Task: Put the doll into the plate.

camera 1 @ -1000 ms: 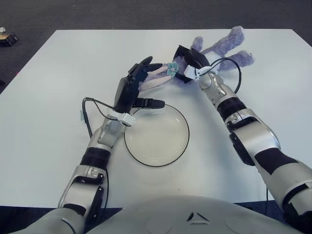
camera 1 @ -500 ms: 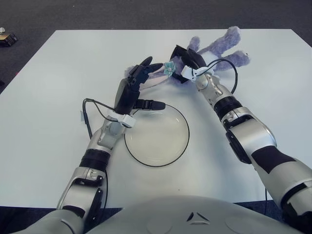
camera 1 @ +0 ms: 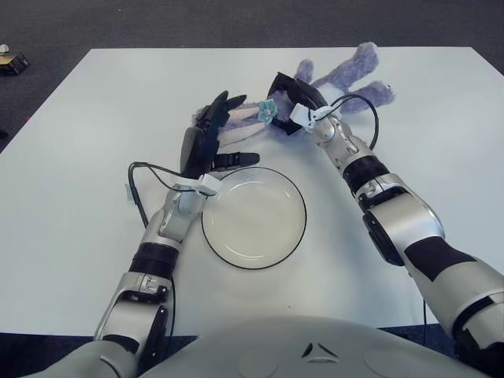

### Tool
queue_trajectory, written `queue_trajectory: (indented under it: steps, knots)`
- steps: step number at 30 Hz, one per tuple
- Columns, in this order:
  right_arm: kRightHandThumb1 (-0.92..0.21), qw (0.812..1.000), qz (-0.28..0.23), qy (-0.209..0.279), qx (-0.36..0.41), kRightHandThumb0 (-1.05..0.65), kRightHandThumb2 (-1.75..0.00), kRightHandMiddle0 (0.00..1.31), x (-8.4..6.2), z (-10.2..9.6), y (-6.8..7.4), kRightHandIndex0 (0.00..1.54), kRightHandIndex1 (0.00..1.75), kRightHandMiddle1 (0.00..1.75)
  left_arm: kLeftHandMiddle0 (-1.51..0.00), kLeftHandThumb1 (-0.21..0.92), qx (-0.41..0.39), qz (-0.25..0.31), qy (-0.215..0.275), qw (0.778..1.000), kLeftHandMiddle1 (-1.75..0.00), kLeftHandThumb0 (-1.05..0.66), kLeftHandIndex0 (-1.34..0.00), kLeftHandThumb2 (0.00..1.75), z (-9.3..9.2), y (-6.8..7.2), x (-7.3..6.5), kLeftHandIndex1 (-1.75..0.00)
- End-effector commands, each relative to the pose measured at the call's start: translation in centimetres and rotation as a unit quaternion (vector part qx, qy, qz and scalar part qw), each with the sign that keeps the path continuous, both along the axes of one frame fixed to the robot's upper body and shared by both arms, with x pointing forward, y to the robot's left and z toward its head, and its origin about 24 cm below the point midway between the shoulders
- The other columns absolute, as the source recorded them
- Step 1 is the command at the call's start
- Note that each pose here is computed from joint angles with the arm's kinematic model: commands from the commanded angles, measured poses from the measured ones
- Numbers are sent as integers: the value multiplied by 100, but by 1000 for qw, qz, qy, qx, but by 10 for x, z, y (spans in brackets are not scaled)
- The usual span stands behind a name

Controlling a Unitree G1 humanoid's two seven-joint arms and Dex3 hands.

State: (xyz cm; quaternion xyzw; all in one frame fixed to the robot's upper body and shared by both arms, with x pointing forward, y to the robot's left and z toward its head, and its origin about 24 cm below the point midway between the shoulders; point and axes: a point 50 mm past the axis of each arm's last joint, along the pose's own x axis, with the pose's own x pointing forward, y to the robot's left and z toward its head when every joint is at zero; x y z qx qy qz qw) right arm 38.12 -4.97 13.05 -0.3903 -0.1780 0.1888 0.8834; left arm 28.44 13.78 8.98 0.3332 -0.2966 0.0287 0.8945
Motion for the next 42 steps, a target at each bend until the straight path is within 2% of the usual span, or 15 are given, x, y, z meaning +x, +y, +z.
queue_trajectory:
  steps: [1, 9, 16, 23, 27, 38, 42]
  knots:
    - [-42, 1000, 7, 16, 20, 44, -118, 56, -5, -5, -2, 52, 175, 175, -41, 92, 26, 43, 59, 997, 0, -61, -15, 9, -13, 9, 0, -48]
    - [-43, 1000, 8, 17, 20, 43, -117, 56, -7, -4, -2, 52, 175, 175, -40, 92, 30, 55, 72, 995, 0, -63, -13, 7, -12, 9, 0, -43]
    - [-45, 999, 35, 7, 14, 43, -114, 55, -19, 1, 0, 50, 175, 175, -36, 91, 52, 86, 98, 990, 0, -71, -12, 2, -13, 9, 2, -39]
    - [-45, 999, 35, 10, 13, 43, -114, 54, -21, 2, -1, 50, 175, 175, -35, 91, 53, 89, 100, 990, 0, -72, -13, 1, -12, 9, 2, -37]
    - [-46, 998, 60, -1, 8, 42, -112, 54, -27, 3, 4, 49, 175, 175, -35, 91, 71, 96, 107, 987, 0, -73, -13, 0, -12, 10, 4, -32]
    - [-47, 998, 65, -3, 7, 42, -111, 53, -28, 4, 5, 48, 175, 175, -34, 90, 72, 97, 110, 987, 0, -74, -14, 0, -12, 9, 4, -26]
    - [-47, 996, 88, -5, 7, 42, -111, 53, -34, 5, 11, 48, 175, 175, -34, 89, 83, 93, 110, 986, 0, -73, -15, 0, -13, 8, 5, -24]
